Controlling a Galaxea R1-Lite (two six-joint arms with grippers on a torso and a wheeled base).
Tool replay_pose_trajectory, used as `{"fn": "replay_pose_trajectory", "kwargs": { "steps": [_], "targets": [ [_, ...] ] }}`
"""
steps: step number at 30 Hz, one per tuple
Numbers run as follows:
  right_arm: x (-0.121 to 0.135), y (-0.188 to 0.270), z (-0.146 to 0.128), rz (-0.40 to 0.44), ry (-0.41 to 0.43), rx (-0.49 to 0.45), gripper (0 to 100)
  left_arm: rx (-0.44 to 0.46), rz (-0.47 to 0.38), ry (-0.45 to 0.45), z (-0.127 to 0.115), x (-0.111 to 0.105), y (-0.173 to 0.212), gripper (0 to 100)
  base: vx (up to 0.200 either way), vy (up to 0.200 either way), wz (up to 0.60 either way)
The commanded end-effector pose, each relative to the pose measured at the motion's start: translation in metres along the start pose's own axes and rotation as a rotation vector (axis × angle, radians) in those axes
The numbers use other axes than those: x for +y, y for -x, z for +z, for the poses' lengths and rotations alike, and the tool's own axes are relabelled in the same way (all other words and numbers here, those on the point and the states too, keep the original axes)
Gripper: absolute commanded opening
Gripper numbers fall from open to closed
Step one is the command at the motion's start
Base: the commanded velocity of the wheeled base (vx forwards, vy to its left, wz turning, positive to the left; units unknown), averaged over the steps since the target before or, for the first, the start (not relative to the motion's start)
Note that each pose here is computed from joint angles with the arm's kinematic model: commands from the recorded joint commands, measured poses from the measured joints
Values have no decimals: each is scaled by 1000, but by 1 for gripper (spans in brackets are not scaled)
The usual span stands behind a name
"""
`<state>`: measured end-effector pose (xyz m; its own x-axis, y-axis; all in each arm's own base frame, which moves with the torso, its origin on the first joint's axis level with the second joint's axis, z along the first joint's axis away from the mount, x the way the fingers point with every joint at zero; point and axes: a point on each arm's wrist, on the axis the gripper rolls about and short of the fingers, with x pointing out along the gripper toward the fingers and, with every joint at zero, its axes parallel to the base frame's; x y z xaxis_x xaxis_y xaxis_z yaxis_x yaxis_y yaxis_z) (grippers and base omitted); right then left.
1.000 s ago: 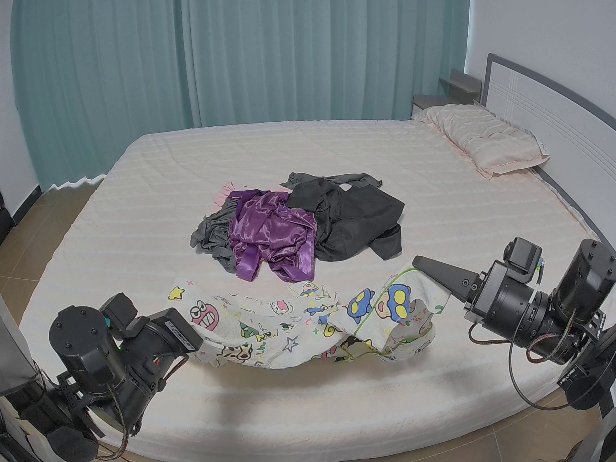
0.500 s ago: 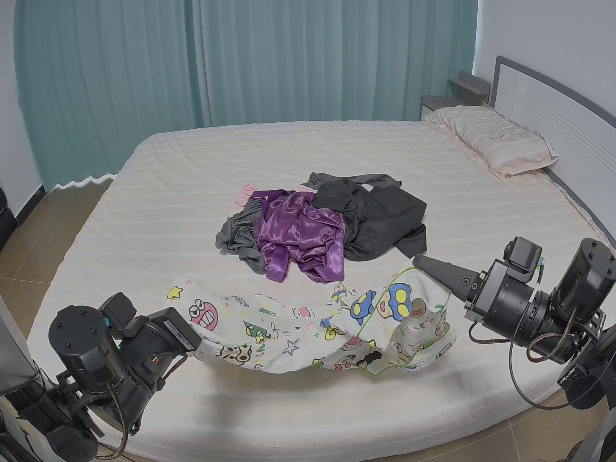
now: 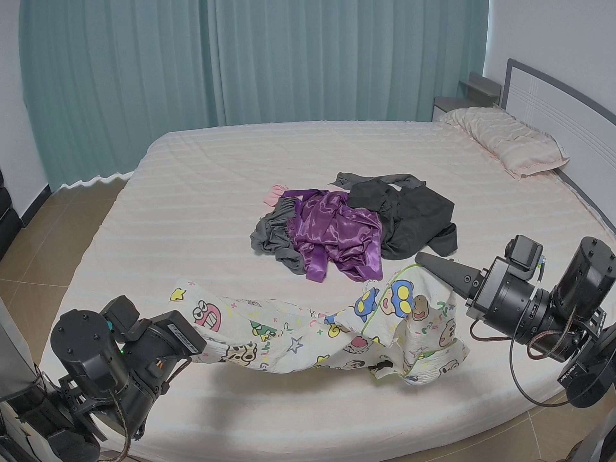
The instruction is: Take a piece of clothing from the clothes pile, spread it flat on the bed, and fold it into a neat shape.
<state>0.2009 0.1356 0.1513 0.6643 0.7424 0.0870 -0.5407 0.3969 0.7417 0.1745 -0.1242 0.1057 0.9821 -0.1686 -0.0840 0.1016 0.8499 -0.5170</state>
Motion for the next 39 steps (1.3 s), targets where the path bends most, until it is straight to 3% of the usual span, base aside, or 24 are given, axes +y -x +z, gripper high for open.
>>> {"fn": "replay_pose_trajectory", "kwargs": {
  "steps": [1, 18, 26, 39],
  "targets": [
    [0, 0, 0, -1, 1, -2, 0, -13, -9, 14, 2, -1, 0, 0, 0, 200, 0],
    [0, 2, 4, 0, 5, -17, 0, -37, -43, 44, 10, -5, 5, 0, 0, 200, 0],
    [0, 3, 8, -2, 9, -35, 0, -24, -78, 95, 10, -8, 5, 0, 0, 0, 0],
    [1, 4, 9, 0, 11, -39, 0, -35, -91, 105, 14, -9, 7, 0, 0, 0, 0]
  ]
}}
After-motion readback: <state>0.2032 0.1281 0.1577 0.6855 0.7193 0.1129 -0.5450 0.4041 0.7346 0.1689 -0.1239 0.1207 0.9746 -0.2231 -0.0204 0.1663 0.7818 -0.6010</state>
